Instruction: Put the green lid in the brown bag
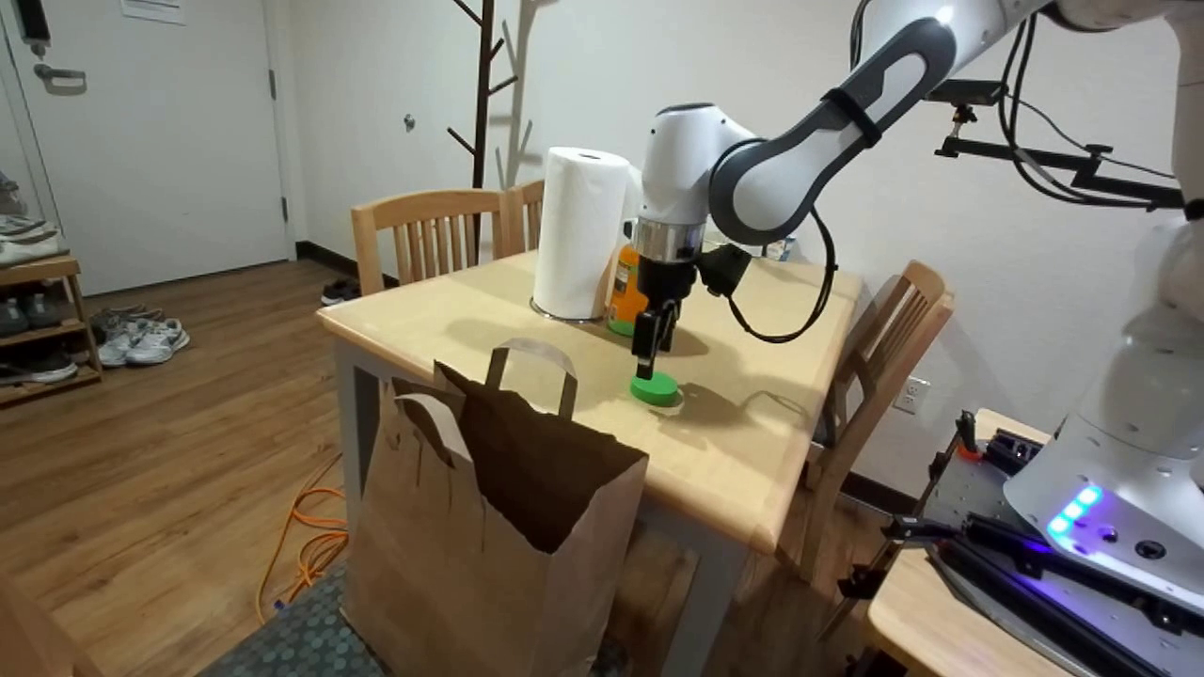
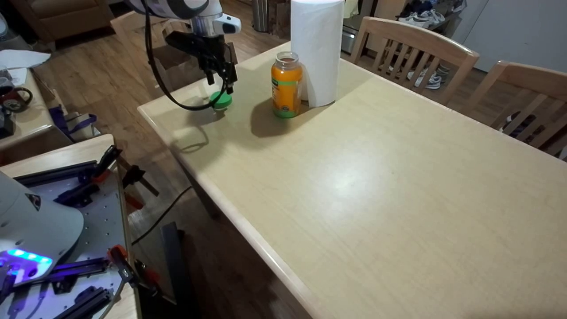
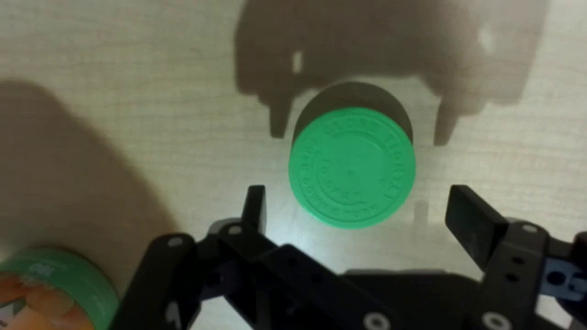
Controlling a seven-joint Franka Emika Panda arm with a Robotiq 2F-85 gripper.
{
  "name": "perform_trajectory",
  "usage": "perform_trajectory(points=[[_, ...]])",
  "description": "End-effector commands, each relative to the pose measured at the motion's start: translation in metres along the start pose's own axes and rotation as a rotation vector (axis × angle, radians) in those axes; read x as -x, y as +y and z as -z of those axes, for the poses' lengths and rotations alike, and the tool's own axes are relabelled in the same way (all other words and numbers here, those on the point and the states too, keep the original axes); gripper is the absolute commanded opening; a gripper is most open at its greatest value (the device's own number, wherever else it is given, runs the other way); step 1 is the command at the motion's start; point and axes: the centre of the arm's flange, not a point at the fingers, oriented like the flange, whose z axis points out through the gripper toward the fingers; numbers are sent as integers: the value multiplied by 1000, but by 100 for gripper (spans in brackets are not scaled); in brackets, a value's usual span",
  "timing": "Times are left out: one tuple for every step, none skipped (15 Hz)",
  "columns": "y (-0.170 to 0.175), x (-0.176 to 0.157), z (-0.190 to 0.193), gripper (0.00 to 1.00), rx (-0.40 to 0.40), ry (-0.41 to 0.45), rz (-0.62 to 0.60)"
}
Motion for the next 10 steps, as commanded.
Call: perform_trajectory(points=[[-4,-2,-9,100,-17,-75,-23],[-4,-2,-11,100,-17,-86,-25],[-4,-1,-13,100,-25,-95,-24],[-4,-1,-14,100,-33,-103,-28],[-5,-1,-16,100,-40,-108,-27],[-6,-2,-17,100,-52,-109,-25],[-6,-2,-19,100,-69,-102,-19],[-8,-2,-21,100,-81,-97,-9],[-9,-3,-23,100,-87,-100,-2],[-9,-2,-24,100,-88,-107,-2]])
